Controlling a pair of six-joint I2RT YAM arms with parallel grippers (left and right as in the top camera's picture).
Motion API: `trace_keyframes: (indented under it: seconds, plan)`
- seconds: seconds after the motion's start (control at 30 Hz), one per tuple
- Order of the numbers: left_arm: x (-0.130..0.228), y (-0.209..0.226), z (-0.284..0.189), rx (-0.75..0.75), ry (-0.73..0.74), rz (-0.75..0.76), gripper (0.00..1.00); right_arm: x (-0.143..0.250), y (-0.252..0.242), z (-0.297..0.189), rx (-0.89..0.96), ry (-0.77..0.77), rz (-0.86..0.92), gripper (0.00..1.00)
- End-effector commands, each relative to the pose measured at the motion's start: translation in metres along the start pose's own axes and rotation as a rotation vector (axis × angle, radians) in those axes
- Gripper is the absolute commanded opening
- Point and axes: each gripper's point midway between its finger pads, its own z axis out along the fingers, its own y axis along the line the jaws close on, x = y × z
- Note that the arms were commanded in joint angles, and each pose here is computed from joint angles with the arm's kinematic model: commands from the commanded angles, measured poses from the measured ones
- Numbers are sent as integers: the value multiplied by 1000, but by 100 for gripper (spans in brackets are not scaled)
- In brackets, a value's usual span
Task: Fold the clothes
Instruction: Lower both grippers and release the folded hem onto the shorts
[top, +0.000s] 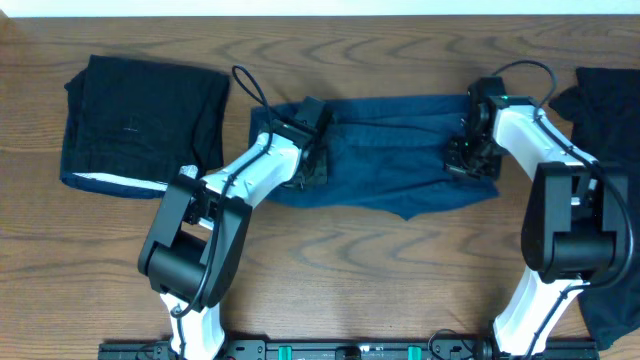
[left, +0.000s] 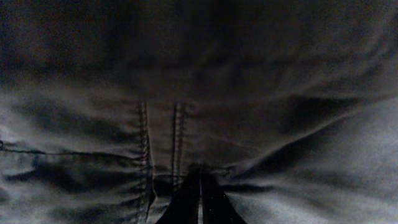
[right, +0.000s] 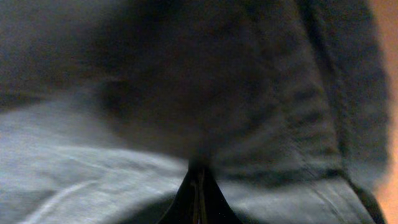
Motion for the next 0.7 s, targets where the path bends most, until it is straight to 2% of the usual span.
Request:
trace_keyframes:
  seconds: [0.0,0.1,0.17,0.23,0.27,0.3,0.33,0.47,0.67]
  plan:
    - [2,0,-23,21,-22,-34,6,-3,-17,-27,37,-62,3,1]
    - [-6,-3,-49,53,-82,-35,6,-1,-16,-42,28,-88,-38,1]
    - [-10,-4,-62,62,-117,-35,6,1,-15,-48,19,-93,-39,8]
    - [-15,1,-68,35,-152,-38,6,2,-11,-49,-3,-92,-40,4]
    - [-17,5,-69,15,-163,-40,6,3,-10,-49,-10,-87,-40,9]
    - [-18,9,-69,-5,-171,-42,6,5,-10,-49,-11,-81,-41,9]
    - [-18,13,-67,-29,-174,-44,6,5,-10,-49,-10,-78,-40,2]
    - [-17,24,-62,-82,-164,-48,6,9,-5,-48,-38,-59,-71,1]
    - [-25,41,-55,-144,-179,-72,6,-7,10,-49,-61,-135,-101,1]
